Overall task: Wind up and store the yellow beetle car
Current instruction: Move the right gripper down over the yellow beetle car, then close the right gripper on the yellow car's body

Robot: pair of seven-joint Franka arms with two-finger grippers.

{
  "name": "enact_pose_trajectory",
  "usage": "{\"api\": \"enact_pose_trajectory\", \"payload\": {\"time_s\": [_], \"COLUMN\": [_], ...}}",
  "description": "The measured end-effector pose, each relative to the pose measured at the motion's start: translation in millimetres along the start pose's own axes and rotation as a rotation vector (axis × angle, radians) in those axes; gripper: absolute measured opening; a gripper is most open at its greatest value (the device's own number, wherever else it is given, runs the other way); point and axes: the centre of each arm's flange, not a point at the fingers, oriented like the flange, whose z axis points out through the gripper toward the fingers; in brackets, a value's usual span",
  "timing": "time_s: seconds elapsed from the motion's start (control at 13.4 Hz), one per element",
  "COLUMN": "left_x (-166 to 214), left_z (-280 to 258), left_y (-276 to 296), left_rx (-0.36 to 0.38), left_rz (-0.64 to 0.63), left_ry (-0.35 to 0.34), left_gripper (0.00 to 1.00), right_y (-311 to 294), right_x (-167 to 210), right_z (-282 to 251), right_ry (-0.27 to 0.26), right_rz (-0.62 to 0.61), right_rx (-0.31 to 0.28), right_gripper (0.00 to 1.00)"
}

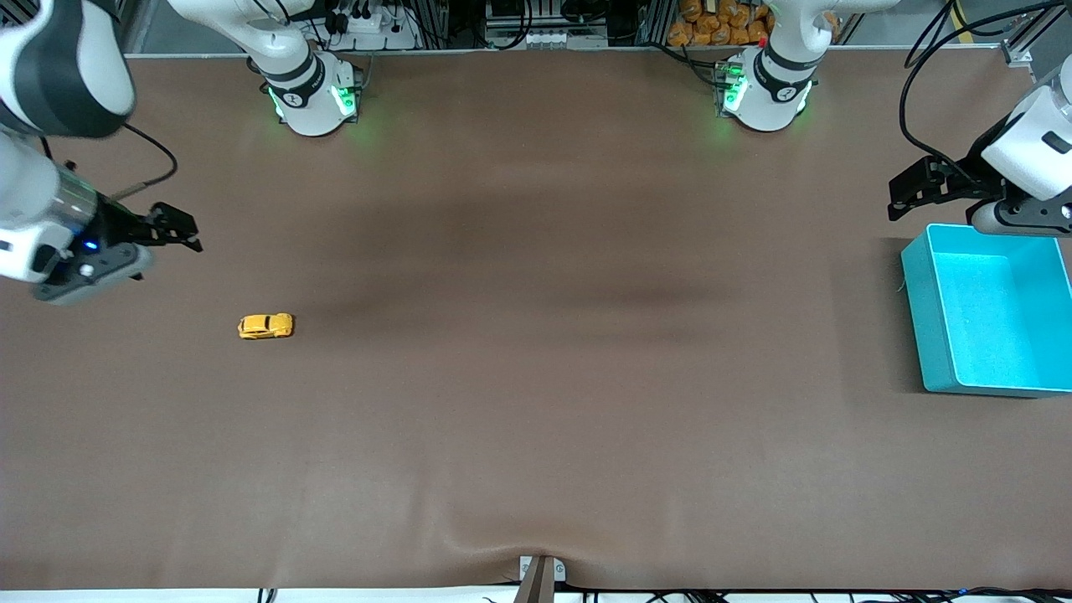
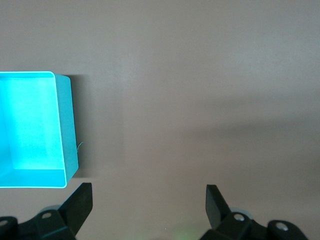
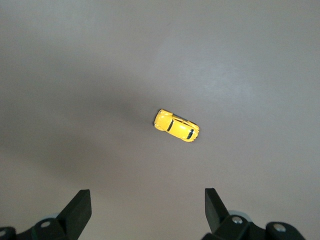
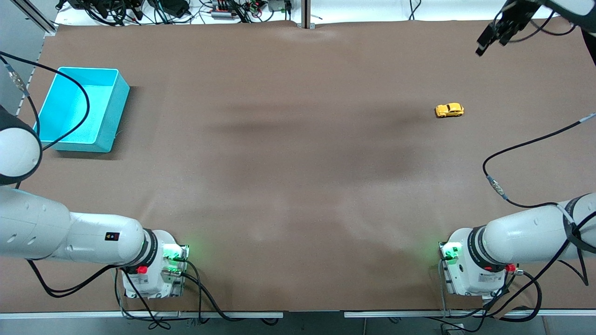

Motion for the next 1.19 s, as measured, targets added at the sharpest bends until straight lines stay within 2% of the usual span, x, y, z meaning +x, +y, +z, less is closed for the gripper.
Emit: {"api": "enact_pose_trajectory", "payload": {"time_s": [0.3,0.52,1.04,1.19], "left_x": [0,0,0,-1], "left_z": [1,2,2,3], "left_y": [0,0,-8,-8], "left_rx": [0.000,0.000,0.025,0.026], "left_rz": [0.000,0.000,-0.010,-0.010], "left_ry": [-0.003,-0.004,-0.008,-0.011], "left_gripper": [1.00,1.00,1.00,1.00], "right_y": [22,41,2,-5], "right_x": [18,26,41,37], "right_z": [69,122,191,206], "right_ry": [-0.064,-0.075,-0.009,-0.017], "right_rz": [-0.335,-0.525,-0.912,-1.010], "right_rx": [0.039,0.067,-0.042,-0.052], "right_gripper": [1.00,1.00,0.99,0.96]}}
